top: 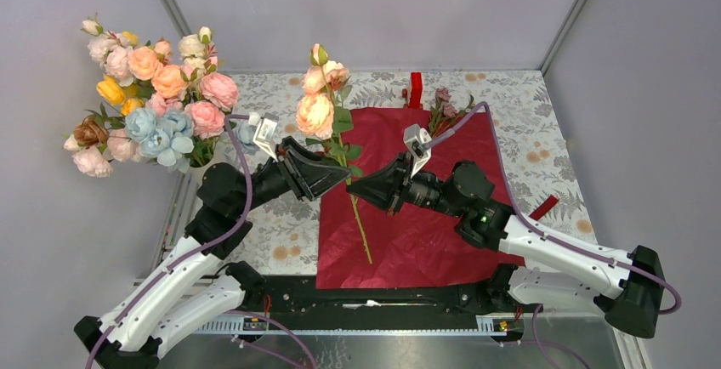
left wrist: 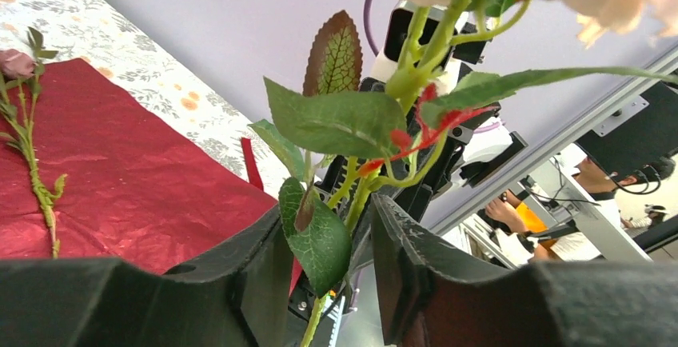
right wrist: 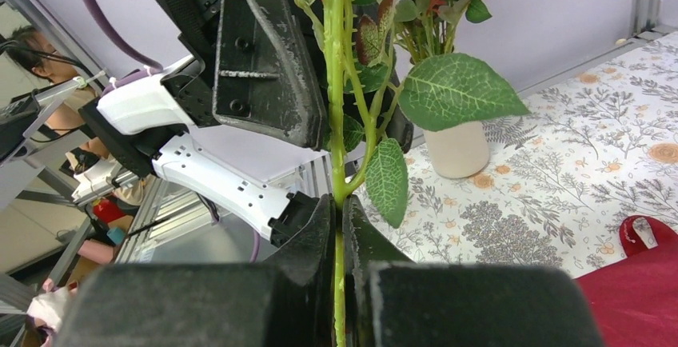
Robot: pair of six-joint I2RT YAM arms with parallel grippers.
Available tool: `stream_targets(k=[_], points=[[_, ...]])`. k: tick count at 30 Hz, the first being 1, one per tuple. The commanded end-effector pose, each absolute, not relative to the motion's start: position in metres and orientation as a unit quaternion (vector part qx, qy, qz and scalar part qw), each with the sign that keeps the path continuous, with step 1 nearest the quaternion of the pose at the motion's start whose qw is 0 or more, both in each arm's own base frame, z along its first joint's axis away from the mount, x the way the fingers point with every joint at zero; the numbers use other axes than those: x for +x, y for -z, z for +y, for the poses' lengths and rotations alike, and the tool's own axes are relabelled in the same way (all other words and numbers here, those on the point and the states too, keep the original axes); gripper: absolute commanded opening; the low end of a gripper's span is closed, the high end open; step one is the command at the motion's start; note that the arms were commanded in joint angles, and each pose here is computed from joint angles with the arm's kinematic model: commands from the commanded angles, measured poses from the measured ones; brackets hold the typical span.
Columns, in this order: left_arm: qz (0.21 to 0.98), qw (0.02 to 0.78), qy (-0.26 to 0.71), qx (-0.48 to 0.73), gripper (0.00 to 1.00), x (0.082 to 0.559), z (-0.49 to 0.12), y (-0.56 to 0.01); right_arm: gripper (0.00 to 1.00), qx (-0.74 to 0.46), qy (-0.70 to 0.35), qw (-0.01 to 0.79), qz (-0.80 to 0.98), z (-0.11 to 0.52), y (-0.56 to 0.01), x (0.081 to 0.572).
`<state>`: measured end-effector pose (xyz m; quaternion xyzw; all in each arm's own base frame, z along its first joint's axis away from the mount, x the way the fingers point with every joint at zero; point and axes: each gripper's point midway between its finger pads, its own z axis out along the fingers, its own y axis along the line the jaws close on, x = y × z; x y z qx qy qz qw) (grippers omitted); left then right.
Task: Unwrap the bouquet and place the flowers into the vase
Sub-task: Pick up the fake flower from the wrapping paper.
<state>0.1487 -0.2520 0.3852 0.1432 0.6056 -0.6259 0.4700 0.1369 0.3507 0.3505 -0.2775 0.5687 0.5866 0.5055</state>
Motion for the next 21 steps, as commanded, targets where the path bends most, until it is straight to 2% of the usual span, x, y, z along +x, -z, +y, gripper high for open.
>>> stream_targets(k=[1, 7, 16, 19, 21], points=[[0.571, 0.47, 0.653, 0.164, 0.4, 0.137, -0.254, -0.408, 0.0, -0.294, -0.6, 0.523, 0.529, 0.35, -0.382, 0.127], [0.58, 0.46, 0.652, 0.162, 0.38, 0.138, -0.256, -0.401, 0.0, -0.298, -0.599, 0.521, 0.53, 0.35, -0.382, 0.126], [0.574, 0.467, 0.653, 0.162, 0.08, 0.137, -0.254, -0.405, 0.0, -0.293, -0.593, 0.521, 0.54, 0.351, -0.377, 0.13], [0.574, 0.466, 0.653, 0.164, 0.01, 0.137, -0.255, -0.404, 0.0, -0.287, -0.59, 0.521, 0.546, 0.35, -0.373, 0.133], [0.575, 0.467, 0.652, 0.165, 0.0, 0.137, -0.255, -0.402, 0.0, -0.281, -0.586, 0.524, 0.551, 0.349, -0.372, 0.135]])
